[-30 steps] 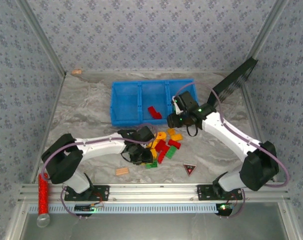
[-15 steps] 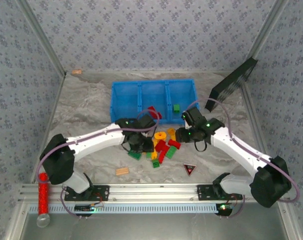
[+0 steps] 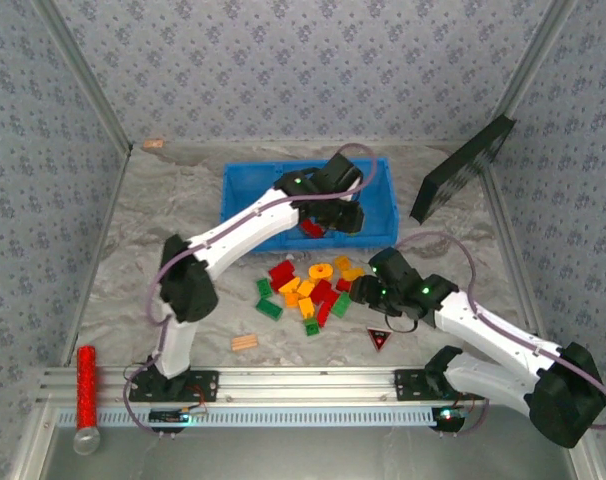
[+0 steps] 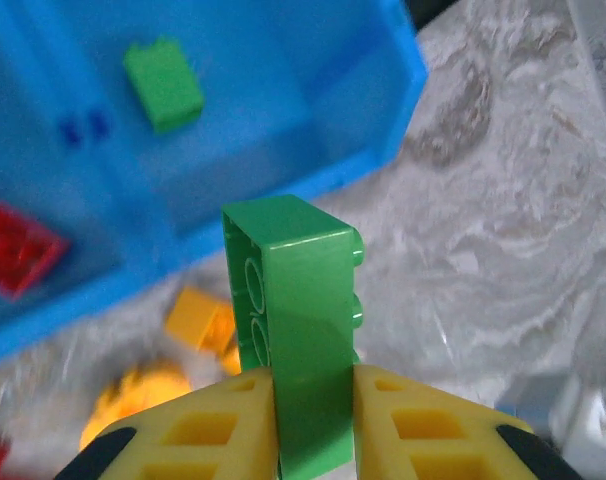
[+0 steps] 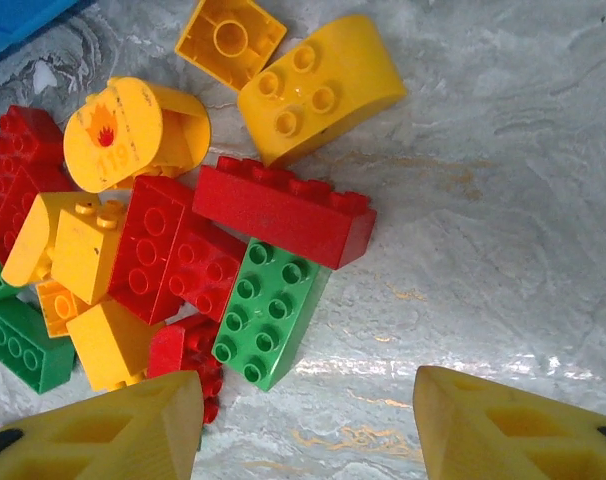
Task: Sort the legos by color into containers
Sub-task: Place the lego in the container.
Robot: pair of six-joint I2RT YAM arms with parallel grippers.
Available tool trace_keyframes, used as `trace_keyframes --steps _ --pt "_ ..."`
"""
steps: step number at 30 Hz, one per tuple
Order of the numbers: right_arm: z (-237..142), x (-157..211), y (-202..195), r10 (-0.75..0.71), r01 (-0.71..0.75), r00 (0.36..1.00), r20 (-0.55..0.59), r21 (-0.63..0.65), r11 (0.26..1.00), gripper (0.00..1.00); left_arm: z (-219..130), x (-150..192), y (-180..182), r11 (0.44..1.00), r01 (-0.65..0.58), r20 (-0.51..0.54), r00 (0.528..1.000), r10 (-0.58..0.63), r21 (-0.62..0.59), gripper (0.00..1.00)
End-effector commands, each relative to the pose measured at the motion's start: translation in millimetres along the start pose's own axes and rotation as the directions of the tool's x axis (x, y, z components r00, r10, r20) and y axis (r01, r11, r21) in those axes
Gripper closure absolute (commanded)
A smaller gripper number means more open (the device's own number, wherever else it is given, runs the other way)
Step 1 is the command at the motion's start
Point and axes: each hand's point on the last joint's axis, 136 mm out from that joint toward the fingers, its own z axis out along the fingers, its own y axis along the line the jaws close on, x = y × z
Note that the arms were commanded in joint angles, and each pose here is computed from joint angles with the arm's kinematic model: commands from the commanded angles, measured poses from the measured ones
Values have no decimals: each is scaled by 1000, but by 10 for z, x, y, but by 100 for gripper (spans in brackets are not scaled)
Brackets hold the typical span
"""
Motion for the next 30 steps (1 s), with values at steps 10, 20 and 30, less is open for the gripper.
trace_keyframes --steps 10,20,30 --pt "273 84 -1 188 -189 982 34 17 982 40 879 -646 256 998 -45 61 997 48 -46 76" --pt "349 19 66 207 -211 976 60 51 976 40 1310 -456 414 1000 14 -12 1000 -14 -23 75" --pt "542 56 135 229 -230 973 26 66 971 41 1400 -365 410 1000 27 -42 999 -27 -16 60"
